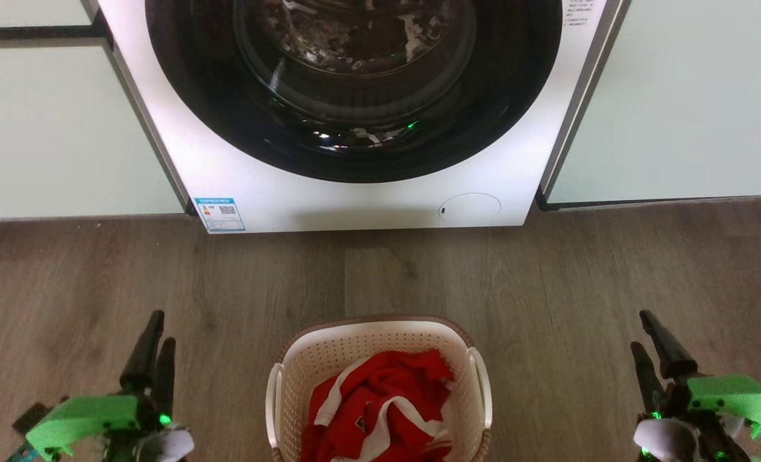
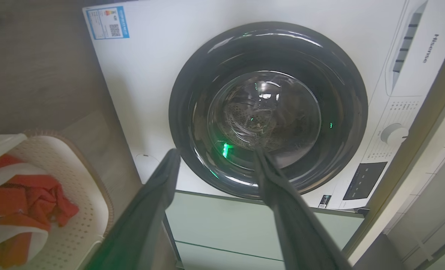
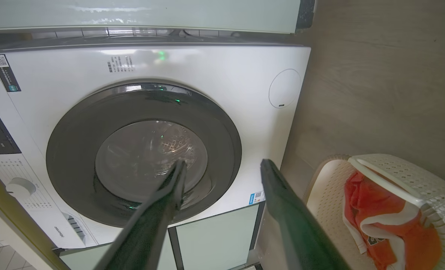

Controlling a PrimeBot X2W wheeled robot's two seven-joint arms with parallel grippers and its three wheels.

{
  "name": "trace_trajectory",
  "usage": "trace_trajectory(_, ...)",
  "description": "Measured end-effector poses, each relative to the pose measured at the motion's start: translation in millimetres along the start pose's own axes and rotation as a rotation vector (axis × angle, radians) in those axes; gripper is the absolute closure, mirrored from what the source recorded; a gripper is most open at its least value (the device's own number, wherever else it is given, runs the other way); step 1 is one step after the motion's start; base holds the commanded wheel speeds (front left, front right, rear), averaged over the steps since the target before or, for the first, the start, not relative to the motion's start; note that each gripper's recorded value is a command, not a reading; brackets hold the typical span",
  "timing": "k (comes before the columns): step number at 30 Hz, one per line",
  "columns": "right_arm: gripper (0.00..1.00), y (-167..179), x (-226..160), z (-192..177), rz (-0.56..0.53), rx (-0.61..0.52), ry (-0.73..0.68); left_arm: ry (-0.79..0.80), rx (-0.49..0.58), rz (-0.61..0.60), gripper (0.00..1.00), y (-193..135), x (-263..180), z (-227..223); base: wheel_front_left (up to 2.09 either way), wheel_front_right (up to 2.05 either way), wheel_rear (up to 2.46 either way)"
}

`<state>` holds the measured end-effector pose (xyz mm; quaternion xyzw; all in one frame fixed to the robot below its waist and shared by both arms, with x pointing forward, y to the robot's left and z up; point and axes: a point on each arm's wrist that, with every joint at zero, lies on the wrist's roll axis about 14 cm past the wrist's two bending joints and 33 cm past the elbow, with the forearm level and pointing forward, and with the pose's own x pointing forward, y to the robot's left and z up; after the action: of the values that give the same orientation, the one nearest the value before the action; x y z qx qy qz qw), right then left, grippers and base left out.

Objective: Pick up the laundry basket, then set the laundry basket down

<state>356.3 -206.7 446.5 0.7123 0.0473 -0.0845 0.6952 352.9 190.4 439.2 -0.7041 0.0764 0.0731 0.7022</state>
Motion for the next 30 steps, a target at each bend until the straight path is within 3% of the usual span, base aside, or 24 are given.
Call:
trace_trajectory(18, 0.0, 14.3, 2.0, 8.6, 0.035, -0.176, -0.044, -0.057, 0.165, -0.047, 0.0, -18.1, 2.3, 11.7, 0.0, 0.0, 0.0)
trace_trajectory(30, 0.0, 47.3, 10.5, 10.7, 0.123, -0.36, -0.077, -0.1, 0.364, -0.139, 0.0, -58.8, 8.5, 15.0, 0.0, 0.0, 0.0)
